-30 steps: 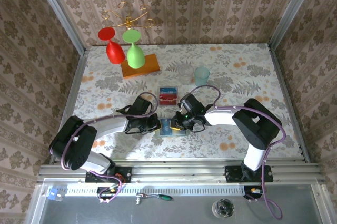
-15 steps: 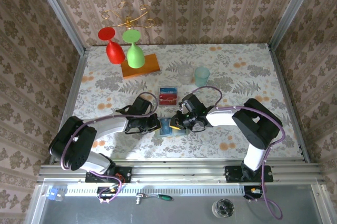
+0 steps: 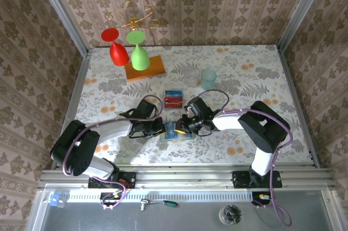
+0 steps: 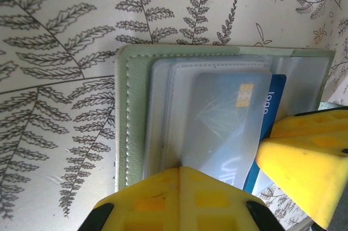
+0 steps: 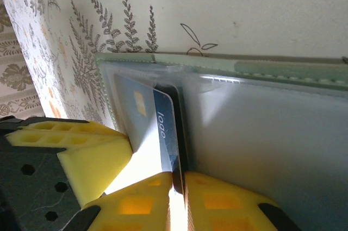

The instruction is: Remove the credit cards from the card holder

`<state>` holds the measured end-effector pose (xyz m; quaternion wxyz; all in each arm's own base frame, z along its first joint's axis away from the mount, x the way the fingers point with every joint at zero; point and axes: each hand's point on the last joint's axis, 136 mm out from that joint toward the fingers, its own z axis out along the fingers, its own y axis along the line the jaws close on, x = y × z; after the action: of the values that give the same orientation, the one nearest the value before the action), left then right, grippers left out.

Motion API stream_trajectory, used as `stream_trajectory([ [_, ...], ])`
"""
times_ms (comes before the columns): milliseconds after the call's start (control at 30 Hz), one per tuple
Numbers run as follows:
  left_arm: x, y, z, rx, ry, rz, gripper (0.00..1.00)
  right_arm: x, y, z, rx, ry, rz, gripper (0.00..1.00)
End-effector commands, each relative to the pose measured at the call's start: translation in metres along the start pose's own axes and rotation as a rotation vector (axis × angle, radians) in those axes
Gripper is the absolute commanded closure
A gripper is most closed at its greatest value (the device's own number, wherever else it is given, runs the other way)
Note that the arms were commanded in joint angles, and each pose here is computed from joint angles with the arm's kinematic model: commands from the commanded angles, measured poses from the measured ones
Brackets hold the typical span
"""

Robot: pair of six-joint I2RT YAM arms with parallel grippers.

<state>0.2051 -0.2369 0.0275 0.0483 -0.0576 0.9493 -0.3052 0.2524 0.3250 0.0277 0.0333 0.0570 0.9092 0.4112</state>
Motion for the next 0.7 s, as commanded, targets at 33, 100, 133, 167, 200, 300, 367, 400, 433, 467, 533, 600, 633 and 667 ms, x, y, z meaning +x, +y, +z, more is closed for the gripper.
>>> stream_trajectory([
  [33,0.006,0.015,-0.002,-0.054,0.008,-0.01,1.0,0.004,0.0,0.001,-0.018,0.023,-0.01,0.85],
  [100,0.007,0.015,-0.002,-0.055,0.008,-0.009,1.0,0.004,0.0,0.0,-0.012,0.019,-0.012,0.87],
  [133,0.006,0.015,-0.002,-0.053,0.007,-0.009,1.0,0.004,-0.001,-0.001,-0.005,0.014,-0.014,0.88],
  [167,0.006,0.015,-0.002,-0.054,0.008,-0.008,1.0,0.003,-0.001,-0.003,-0.001,0.007,-0.02,0.88],
  [200,0.006,0.015,-0.002,-0.055,0.009,-0.008,1.0,0.002,-0.002,-0.005,0.005,0.001,-0.021,0.89],
  [300,0.005,0.015,-0.004,-0.055,0.003,-0.007,1.0,0.0,-0.003,-0.013,0.022,-0.021,-0.034,0.9],
  [367,0.005,0.015,-0.004,-0.055,0.003,-0.006,1.0,-0.001,-0.007,-0.019,0.039,-0.03,-0.033,0.9],
  [400,0.004,0.014,-0.004,-0.054,0.002,-0.005,1.0,-0.001,-0.008,-0.021,0.043,-0.033,-0.037,0.91],
  [433,0.005,0.015,-0.004,-0.054,0.003,-0.006,1.0,-0.001,-0.008,-0.024,0.046,-0.037,-0.038,0.91],
  [467,0.004,0.014,-0.004,-0.054,0.003,-0.006,1.0,-0.001,-0.009,-0.026,0.05,-0.039,-0.038,0.91],
  [533,0.004,0.014,-0.004,-0.052,0.003,-0.005,1.0,0.0,-0.012,-0.031,0.059,-0.043,-0.04,0.91],
  [600,0.003,0.013,-0.004,-0.049,0.0,-0.004,1.0,0.0,-0.014,-0.035,0.071,-0.045,-0.04,0.91],
  [633,0.003,0.012,-0.004,-0.047,0.0,-0.003,1.0,0.001,-0.015,-0.037,0.078,-0.046,-0.043,0.91],
  [667,0.003,0.012,-0.005,-0.048,0.0,-0.003,1.0,0.002,-0.015,-0.04,0.087,-0.048,-0.047,0.91],
])
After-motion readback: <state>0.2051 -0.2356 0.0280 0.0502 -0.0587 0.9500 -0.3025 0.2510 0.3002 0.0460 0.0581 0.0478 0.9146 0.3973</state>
